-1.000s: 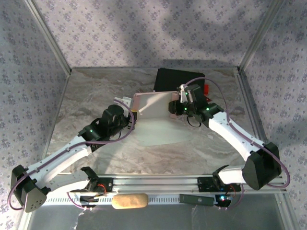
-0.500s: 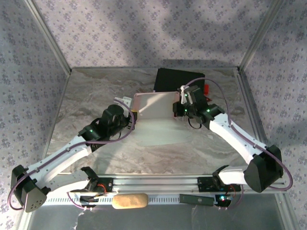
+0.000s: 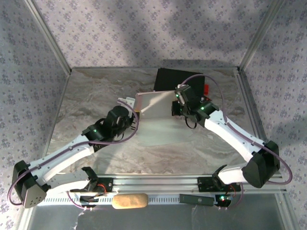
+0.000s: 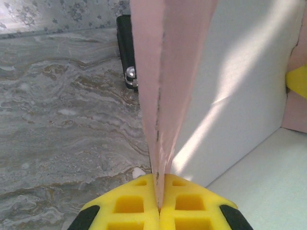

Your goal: Fold the paper box

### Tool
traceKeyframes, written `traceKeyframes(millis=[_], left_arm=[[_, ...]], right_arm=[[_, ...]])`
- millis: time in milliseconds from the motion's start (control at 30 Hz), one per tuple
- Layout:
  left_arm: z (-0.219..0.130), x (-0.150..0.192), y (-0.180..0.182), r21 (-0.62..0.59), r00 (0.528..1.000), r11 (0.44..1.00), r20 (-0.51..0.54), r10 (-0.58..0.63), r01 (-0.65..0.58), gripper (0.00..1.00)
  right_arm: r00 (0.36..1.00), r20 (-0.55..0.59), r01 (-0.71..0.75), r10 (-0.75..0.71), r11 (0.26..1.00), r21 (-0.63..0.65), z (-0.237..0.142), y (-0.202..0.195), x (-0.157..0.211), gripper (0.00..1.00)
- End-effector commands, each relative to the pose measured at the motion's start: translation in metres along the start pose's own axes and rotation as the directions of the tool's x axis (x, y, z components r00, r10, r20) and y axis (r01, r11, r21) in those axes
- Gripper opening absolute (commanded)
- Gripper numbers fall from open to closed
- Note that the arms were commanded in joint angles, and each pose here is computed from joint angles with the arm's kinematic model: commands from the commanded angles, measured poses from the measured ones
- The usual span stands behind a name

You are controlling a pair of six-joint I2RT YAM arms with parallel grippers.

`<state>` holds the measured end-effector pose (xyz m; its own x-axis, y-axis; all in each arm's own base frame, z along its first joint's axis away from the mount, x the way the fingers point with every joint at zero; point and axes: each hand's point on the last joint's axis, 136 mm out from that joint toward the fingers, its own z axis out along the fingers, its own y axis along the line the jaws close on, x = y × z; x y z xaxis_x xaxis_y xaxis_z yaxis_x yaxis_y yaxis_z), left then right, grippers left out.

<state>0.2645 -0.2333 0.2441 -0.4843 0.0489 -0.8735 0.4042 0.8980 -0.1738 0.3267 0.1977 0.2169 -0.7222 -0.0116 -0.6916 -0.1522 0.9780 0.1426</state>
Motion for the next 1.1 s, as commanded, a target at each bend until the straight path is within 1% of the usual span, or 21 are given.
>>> traceKeyframes(millis=[0, 133, 333, 667, 867, 1067], left_arm=[[-0.009, -0.028, -0.004, -0.041, 0.996, 0.999, 0.088, -0.016, 0.020, 0.00], [-0.009, -0.028, 0.000, -0.072, 0.995, 0.997, 0.098, -0.021, 0.028, 0.00], [-0.005, -0.026, -0.006, -0.056, 0.996, 0.998, 0.088, -0.027, 0.032, 0.00], [0.000, -0.027, -0.016, -0.041, 0.995, 0.998, 0.087, -0.038, 0.042, 0.00], [0.005, -0.024, -0.025, -0.026, 0.996, 0.999, 0.082, -0.040, 0.042, 0.00], [0.009, -0.022, -0.031, -0.027, 0.996, 0.999, 0.080, -0.034, 0.036, 0.00]], right_arm=[[0.998, 0.039, -0.054, 0.046, 0.970, 0.237, -0.008, -0.034, -0.005, 0.00], [0.996, 0.048, -0.092, 0.081, 0.948, 0.305, -0.013, -0.045, -0.003, 0.00], [0.995, 0.056, -0.098, 0.083, 0.920, 0.380, -0.016, -0.051, -0.004, 0.00], [0.987, 0.106, -0.156, 0.119, 0.846, 0.510, -0.026, -0.064, -0.009, 0.00], [0.987, 0.137, -0.143, 0.084, 0.849, 0.508, -0.029, -0.050, -0.014, 0.00], [0.988, 0.140, -0.128, 0.061, 0.826, 0.549, -0.032, -0.046, -0.013, 0.00]])
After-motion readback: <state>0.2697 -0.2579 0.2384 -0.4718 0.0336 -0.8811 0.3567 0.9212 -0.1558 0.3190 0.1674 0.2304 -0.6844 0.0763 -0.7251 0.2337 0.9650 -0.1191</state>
